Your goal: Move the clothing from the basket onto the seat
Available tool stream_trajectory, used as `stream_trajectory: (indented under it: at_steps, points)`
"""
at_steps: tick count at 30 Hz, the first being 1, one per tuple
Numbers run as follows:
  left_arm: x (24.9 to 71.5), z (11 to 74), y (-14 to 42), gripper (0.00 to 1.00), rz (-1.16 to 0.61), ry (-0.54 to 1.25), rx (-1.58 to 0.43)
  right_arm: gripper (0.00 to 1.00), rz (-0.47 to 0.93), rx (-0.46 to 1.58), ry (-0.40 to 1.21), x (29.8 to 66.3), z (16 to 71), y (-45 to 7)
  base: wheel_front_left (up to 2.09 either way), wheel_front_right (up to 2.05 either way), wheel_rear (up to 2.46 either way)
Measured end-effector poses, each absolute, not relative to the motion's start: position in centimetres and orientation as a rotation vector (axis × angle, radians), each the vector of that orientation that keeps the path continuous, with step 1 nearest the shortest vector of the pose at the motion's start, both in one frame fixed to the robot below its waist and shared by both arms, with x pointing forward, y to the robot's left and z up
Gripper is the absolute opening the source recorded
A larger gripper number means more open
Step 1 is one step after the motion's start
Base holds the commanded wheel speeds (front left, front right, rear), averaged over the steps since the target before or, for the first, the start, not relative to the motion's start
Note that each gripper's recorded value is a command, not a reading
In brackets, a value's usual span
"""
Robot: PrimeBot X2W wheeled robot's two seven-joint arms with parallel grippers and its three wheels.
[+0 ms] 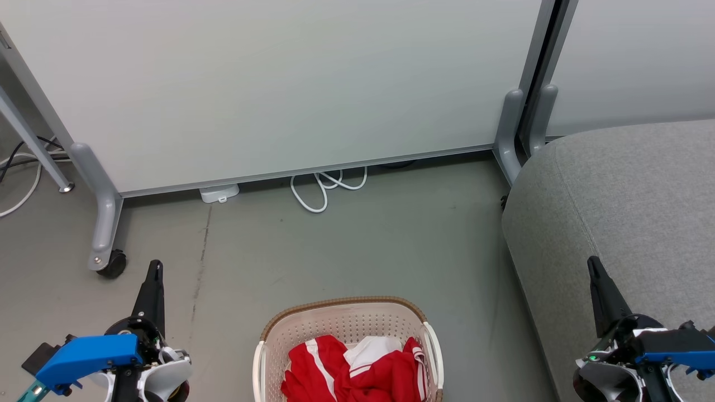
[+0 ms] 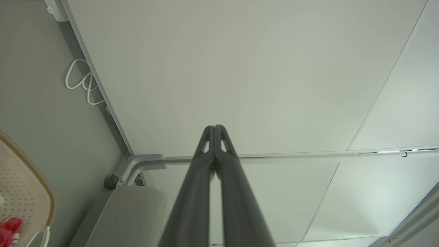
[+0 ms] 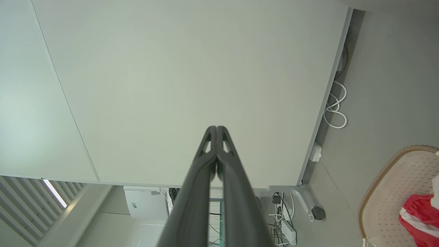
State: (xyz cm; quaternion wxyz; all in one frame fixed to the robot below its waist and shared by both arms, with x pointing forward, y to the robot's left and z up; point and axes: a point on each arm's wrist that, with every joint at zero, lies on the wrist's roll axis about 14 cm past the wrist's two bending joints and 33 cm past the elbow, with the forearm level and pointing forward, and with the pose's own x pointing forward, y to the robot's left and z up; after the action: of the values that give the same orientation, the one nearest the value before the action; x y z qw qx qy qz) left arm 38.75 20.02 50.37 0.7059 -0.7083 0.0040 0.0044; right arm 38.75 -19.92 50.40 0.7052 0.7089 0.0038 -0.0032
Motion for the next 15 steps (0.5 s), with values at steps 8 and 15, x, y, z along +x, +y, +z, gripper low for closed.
stream_trajectory:
  at_steps: [8,15]
  points:
    - [38.1,48.9,20.0,1.00,0.046,0.041,-1.579,1.00,-0.037,1.583,0.037,38.3,49.2,-19.8,0.00,0.00,0.00]
    - [37.1,47.0,19.8,1.00,0.100,0.076,-1.568,1.00,-0.085,1.568,0.060,37.7,47.7,-19.9,0.00,0.00,0.00]
